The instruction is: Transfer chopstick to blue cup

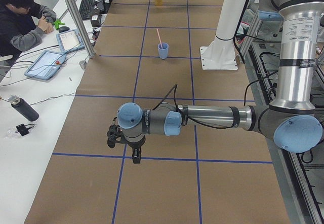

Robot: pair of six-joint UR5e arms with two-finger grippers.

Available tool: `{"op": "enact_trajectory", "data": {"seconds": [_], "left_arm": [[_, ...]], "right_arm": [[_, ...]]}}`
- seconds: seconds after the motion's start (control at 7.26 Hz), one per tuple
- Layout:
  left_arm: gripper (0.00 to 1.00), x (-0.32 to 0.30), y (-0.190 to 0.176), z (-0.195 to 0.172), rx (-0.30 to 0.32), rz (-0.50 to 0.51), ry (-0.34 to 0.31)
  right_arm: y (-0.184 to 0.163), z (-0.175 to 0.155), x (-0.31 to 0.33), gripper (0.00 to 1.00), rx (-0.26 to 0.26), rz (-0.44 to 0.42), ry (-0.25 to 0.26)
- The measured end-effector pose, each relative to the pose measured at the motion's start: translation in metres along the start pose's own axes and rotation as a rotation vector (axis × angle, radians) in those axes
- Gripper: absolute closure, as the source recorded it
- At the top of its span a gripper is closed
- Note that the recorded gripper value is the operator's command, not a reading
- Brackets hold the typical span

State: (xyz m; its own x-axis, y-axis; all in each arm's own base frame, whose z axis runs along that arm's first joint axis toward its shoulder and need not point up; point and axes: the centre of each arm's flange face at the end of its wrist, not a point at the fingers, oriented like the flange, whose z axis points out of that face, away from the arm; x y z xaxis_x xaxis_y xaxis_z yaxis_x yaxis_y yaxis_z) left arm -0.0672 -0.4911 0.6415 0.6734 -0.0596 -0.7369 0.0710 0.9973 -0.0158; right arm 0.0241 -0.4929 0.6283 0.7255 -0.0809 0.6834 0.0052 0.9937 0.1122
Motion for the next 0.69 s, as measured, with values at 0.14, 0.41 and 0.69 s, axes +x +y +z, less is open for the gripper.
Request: {"op": "enact_trajectory", "data": {"seconds": [0.14, 0.41, 0.69], "left_arm": [[0.02, 0.002, 0.002, -0.002, 0.004, 0.005, 0.001], [0.02, 0.006, 0.013, -0.006, 0.010, 0.012, 0.003], [0.02, 0.007, 0.017, -0.006, 0.011, 0.014, 0.004]], "right_arm": [[0.000, 0.000, 0.000, 0.00, 0.001, 0.004, 0.003], [0.000, 0.000, 0.002, 0.00, 0.002, 0.009, 0.011], [0.001, 0.002, 0.004, 0.00, -0.002, 0.020, 0.014]]}}
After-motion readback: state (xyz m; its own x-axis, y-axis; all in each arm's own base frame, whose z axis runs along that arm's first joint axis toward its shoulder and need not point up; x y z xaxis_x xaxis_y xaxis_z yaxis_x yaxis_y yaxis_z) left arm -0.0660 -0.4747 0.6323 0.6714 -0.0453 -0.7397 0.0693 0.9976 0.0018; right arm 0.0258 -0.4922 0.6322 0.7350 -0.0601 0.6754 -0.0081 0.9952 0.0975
